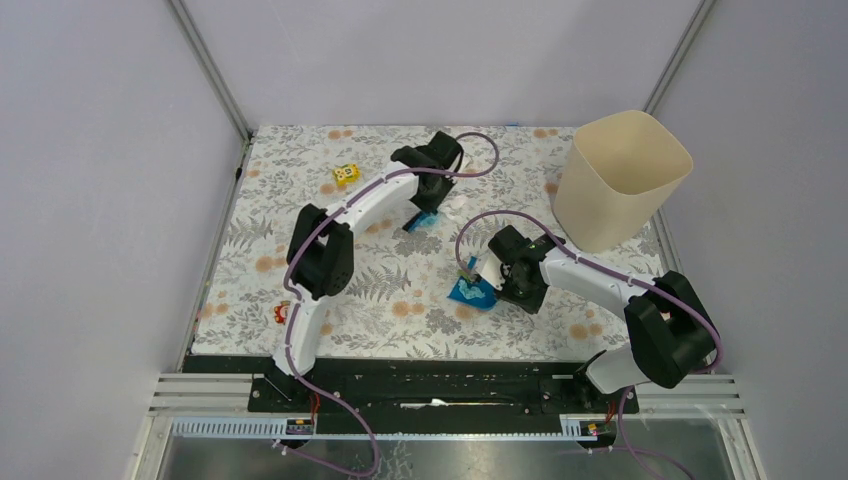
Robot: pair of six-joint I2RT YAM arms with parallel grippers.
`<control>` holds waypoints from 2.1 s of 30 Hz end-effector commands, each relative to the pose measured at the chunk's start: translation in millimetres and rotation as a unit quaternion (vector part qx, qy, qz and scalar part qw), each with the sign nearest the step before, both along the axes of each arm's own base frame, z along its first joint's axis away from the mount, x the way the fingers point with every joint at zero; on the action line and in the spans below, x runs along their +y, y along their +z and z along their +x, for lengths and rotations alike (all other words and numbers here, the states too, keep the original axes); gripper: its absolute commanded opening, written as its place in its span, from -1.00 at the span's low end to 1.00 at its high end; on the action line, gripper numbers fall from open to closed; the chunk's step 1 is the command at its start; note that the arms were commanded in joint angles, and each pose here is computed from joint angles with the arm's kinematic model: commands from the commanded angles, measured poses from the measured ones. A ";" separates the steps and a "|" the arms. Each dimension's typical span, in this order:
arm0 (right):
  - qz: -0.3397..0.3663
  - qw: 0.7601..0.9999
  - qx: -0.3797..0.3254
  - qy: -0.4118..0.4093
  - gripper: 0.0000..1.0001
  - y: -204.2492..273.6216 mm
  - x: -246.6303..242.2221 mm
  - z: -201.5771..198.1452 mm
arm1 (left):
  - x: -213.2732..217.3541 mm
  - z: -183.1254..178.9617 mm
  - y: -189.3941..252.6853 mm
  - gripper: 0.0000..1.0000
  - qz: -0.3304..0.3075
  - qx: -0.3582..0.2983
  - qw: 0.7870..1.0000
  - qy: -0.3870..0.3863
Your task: Sweep away the paper scraps from the table
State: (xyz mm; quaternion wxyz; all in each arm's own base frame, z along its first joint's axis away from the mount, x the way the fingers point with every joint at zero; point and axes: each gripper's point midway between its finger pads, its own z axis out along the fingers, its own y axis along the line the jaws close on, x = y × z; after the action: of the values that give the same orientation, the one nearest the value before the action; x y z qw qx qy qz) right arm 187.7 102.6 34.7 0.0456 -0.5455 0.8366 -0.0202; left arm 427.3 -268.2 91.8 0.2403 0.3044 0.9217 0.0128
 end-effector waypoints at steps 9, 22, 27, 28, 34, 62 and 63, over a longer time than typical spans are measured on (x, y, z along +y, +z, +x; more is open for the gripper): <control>-0.045 0.998 -0.008 -0.032 -0.98 -2.8 -5.6 9.6 | -67.4 -154.5 37.7 -1.00 -0.144 0.187 0.968 -0.088; -0.026 0.999 -0.012 -0.031 -0.98 1.4 -1.4 8.6 | -26.3 -125.8 115.2 -1.00 -0.132 0.018 0.991 -0.001; -0.026 0.999 -0.013 -0.029 -0.97 1.3 -5.0 4.2 | 31.6 -81.4 98.8 -1.00 0.040 -0.059 0.993 0.096; -0.025 0.999 -0.012 -0.029 -0.97 1.1 -5.0 3.4 | 38.0 -75.2 96.4 -1.00 0.063 -0.065 0.990 0.106; -0.022 0.999 -0.009 -0.031 -0.97 0.3 -4.5 1.7 | 74.4 -31.1 88.7 -1.00 0.172 -0.116 0.965 0.161; -0.019 0.999 0.004 -0.032 -0.95 -5.6 -2.5 -2.1 | 78.0 18.3 -4.2 -1.00 0.084 -0.048 0.977 0.187; -0.019 0.999 0.004 -0.032 -0.96 -5.9 -2.5 -1.6 | 65.6 10.6 -4.5 -1.00 0.066 -0.037 0.981 0.177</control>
State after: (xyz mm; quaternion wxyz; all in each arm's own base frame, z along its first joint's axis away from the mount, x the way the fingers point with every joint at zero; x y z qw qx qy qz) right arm 187.7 96.7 27.0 0.0273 -0.5209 0.8522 -0.0415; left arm 457.9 -156.5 78.7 0.2397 0.1505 0.9295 0.2364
